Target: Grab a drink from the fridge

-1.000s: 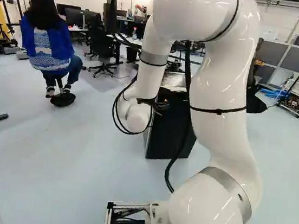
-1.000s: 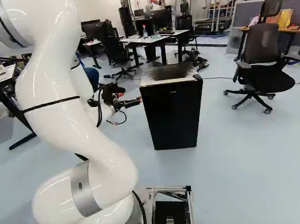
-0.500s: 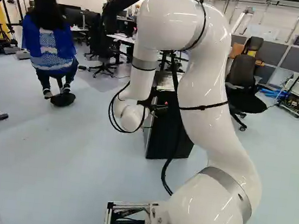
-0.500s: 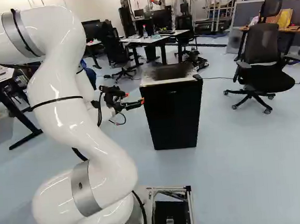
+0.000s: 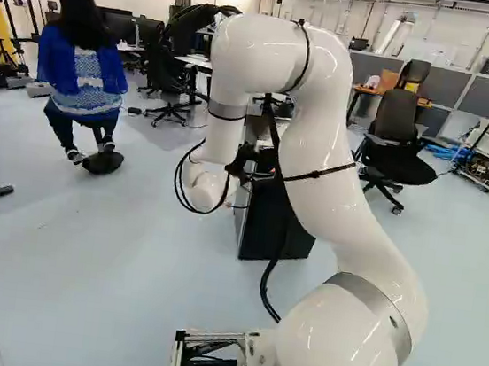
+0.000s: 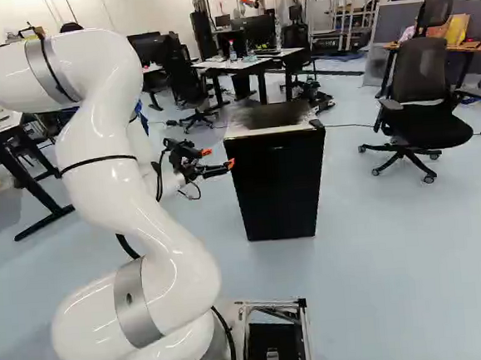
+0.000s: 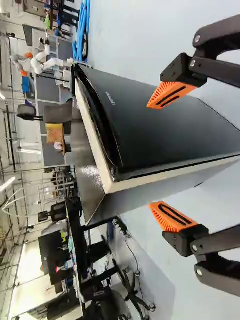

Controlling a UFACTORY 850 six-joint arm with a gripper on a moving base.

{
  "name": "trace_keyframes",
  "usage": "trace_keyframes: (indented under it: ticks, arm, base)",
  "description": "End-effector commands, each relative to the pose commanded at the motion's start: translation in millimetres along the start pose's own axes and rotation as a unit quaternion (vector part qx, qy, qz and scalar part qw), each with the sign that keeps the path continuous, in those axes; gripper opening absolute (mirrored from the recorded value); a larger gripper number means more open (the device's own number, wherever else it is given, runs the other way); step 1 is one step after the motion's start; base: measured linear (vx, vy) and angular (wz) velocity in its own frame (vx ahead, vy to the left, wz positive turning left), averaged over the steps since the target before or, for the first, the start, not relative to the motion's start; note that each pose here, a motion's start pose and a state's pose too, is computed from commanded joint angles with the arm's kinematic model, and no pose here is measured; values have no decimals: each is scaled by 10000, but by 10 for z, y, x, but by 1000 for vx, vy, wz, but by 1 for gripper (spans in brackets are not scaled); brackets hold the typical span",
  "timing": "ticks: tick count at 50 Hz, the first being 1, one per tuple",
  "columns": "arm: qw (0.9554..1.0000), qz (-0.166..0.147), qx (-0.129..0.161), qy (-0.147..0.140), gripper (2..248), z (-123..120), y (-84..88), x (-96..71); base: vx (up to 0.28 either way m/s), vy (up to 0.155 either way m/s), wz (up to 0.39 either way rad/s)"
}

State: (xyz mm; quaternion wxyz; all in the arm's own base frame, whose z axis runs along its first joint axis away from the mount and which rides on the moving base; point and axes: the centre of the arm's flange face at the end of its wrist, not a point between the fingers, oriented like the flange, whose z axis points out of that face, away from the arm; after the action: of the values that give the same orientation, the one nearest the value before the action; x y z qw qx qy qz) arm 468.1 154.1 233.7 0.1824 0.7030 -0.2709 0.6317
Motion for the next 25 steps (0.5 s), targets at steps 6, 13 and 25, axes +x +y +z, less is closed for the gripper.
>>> trace_keyframes:
  ticks: [6,13,25]
  arm:
    - [9999,73,-125,25,247,56,-44,-7]
    - [9995,158,-262,54,247,129,-94,-14]
    - [9985,291,-444,100,247,245,-177,-24]
  base:
    - [0,0,0]
    - [0,0,0]
    - [0,0,0]
